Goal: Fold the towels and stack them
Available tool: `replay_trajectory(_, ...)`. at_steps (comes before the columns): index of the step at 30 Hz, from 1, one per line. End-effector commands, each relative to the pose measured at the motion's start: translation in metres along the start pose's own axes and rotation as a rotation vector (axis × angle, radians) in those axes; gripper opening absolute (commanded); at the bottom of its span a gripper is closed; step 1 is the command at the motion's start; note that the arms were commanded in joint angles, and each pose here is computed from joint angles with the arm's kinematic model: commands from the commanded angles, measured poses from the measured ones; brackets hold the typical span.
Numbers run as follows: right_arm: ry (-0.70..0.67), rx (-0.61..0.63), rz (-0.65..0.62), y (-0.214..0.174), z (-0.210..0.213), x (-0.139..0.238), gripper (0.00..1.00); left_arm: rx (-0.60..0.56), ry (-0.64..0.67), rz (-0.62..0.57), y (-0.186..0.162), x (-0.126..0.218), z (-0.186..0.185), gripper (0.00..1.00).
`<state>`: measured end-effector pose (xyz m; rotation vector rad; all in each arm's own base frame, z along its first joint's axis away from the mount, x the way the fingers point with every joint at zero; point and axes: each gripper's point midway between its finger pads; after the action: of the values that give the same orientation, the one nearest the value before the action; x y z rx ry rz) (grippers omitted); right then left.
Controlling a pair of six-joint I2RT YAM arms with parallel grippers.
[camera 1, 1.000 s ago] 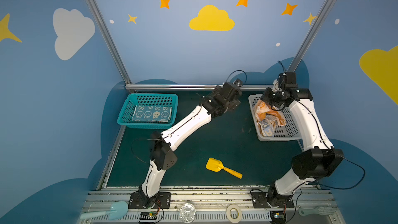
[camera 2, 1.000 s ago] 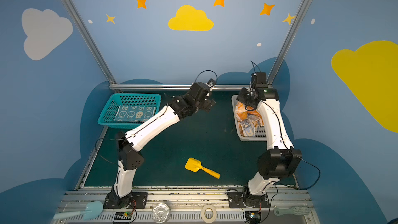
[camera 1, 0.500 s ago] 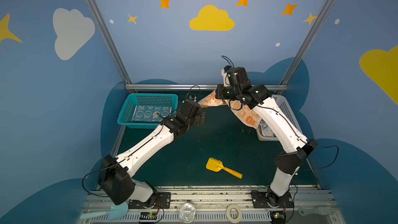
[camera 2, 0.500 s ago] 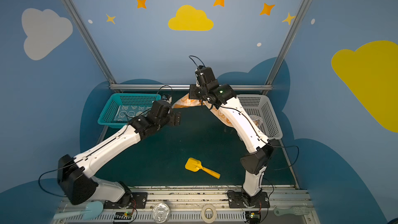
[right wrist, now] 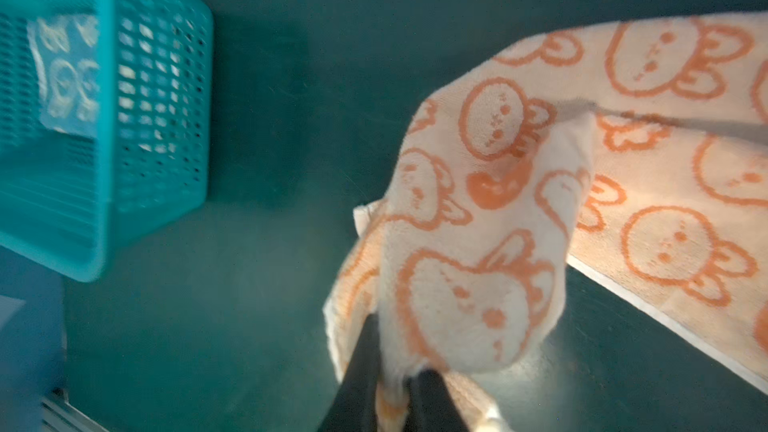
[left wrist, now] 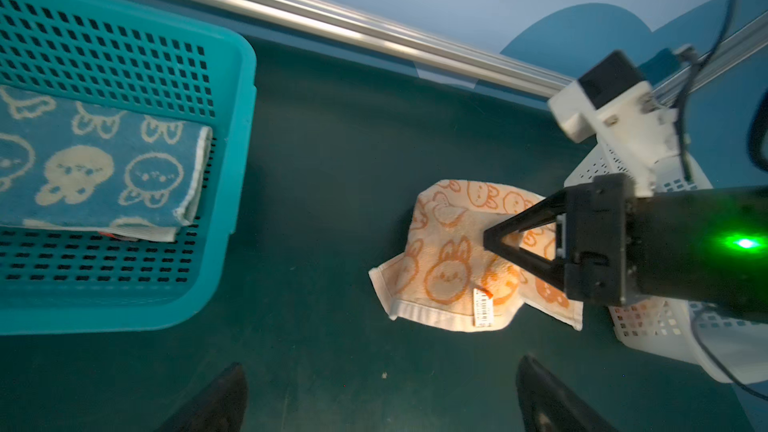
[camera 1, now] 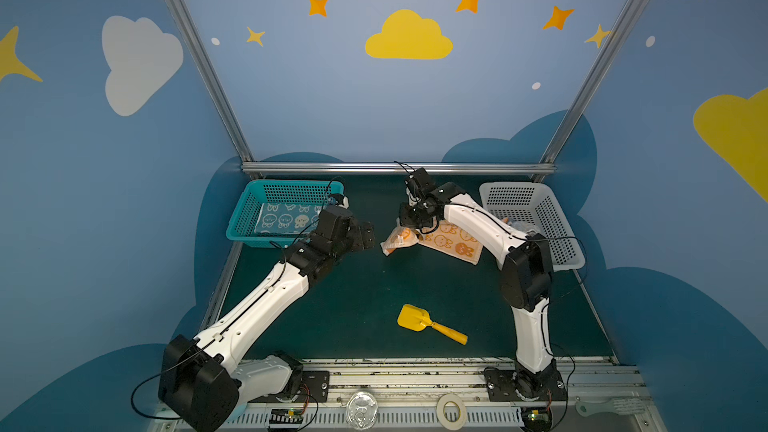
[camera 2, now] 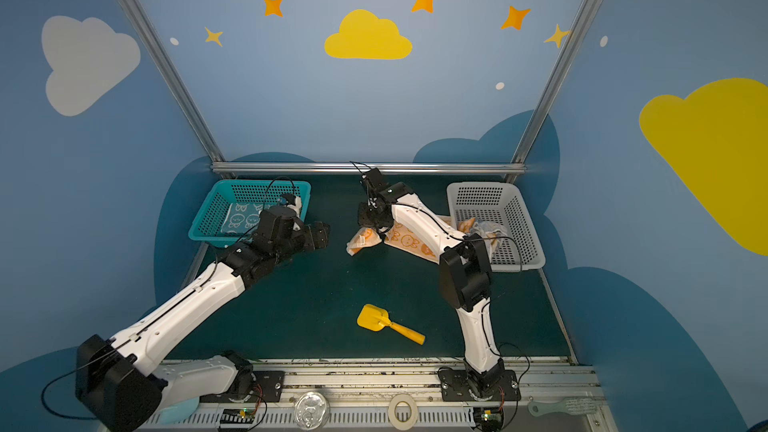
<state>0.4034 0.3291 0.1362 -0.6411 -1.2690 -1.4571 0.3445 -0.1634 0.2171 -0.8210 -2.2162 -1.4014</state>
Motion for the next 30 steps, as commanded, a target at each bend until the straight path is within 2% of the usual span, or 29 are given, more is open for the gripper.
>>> replay_trajectory(1,-0.006,-0.049,0.104,-0.022,-0.011,-0.006,0.31,0.033,-0.041,0.047,-0.011,-0.011,-0.006,1.00)
replay_trajectory(2,-0.003,-0.053,0.115,-0.025,-0.014,-0.006,0.38,0.032,-0.045,0.055,-0.013,-0.013,-0.006,1.00)
replay_trajectory(9,-0.018,-0.076,0.114,-0.032,-0.042,0.021,0.68,0.031,-0.066,0.105,-0.026,-0.024,-0.009,1.00)
replay_trajectory(14,-0.022,-0.135,0.089,-0.038,-0.079,0.034,0.81,0.036,-0.116,0.169,-0.040,-0.038,-0.017,1.00)
replay_trajectory(17,-0.044,-0.175,0.112,-0.044,-0.105,0.032,0.82,0.043,-0.151,0.201,-0.046,-0.048,-0.028,1.00)
replay_trajectory(22,-0.075,-0.224,0.126,-0.056,-0.143,0.029,0.84,-0.090,-0.124,0.253,-0.064,-0.073,-0.059,1.00)
replay_trajectory(30,-0.149,-0.237,0.168,-0.077,-0.181,0.021,0.85,-0.126,-0.183,0.419,-0.102,-0.129,-0.114,1.00)
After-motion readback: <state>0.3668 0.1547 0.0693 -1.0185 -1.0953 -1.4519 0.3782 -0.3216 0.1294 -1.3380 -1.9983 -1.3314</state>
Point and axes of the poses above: each gripper's point midway between its finger pads, its own x axis back along the fingers, its own z axis along the line the jaws close on, y = z × x, and after that the axes turned 6 degrees about x, right-handed
